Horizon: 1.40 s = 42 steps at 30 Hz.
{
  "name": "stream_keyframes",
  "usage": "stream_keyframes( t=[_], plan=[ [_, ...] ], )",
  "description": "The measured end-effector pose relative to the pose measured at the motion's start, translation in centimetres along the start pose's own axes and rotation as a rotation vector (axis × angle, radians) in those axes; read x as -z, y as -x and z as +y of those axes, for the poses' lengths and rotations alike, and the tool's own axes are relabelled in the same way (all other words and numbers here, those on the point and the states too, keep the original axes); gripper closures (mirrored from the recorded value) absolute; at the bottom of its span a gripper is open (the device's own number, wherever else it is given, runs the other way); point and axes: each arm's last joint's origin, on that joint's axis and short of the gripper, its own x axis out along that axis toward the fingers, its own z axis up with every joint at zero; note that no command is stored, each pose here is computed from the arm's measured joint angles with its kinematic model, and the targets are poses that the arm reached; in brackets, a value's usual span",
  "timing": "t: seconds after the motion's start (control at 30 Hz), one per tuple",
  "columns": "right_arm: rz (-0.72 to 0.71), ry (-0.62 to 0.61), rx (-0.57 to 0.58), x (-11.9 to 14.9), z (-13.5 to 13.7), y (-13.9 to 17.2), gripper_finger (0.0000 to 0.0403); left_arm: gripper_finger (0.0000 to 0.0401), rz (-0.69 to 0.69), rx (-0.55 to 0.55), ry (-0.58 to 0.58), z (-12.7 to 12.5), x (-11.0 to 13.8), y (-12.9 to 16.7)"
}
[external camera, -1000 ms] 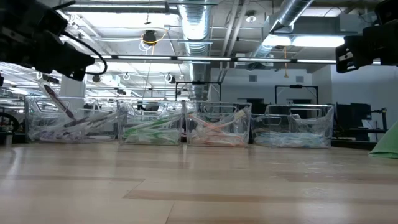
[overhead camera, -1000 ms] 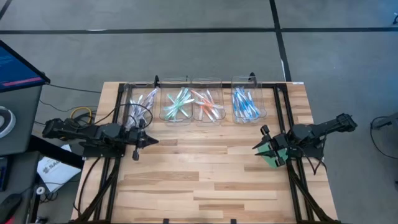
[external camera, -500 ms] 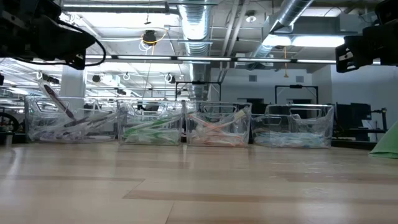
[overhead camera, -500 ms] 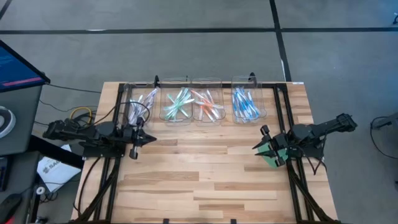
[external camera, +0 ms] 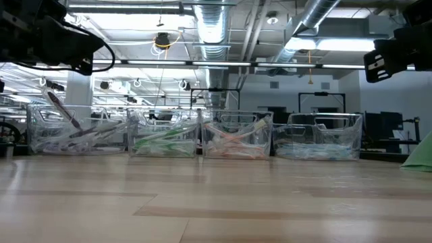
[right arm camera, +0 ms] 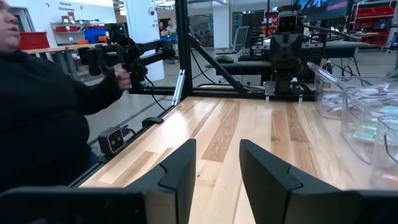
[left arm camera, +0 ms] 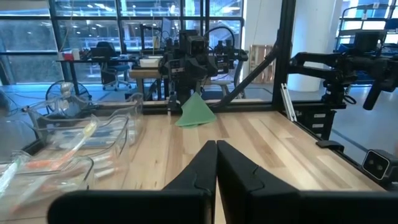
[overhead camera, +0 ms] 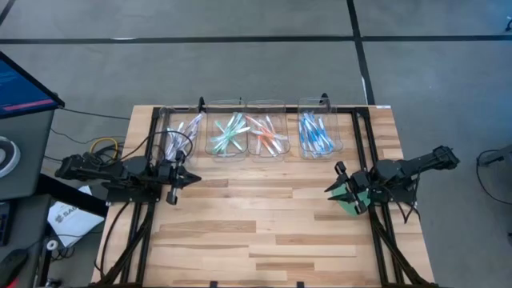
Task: Pick & Place Toothbrushes
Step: Return to Home Position
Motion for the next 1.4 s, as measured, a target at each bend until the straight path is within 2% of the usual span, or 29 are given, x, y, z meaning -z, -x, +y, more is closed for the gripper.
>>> stream_keyframes(
  t=[1.4],
  plan=[
    [0.000,0.000,0.000,0.00,0.00,0.00,0.0285,0.0393,-0.017,0.000,0.002,0.00,-0.16,0.00]
  ],
)
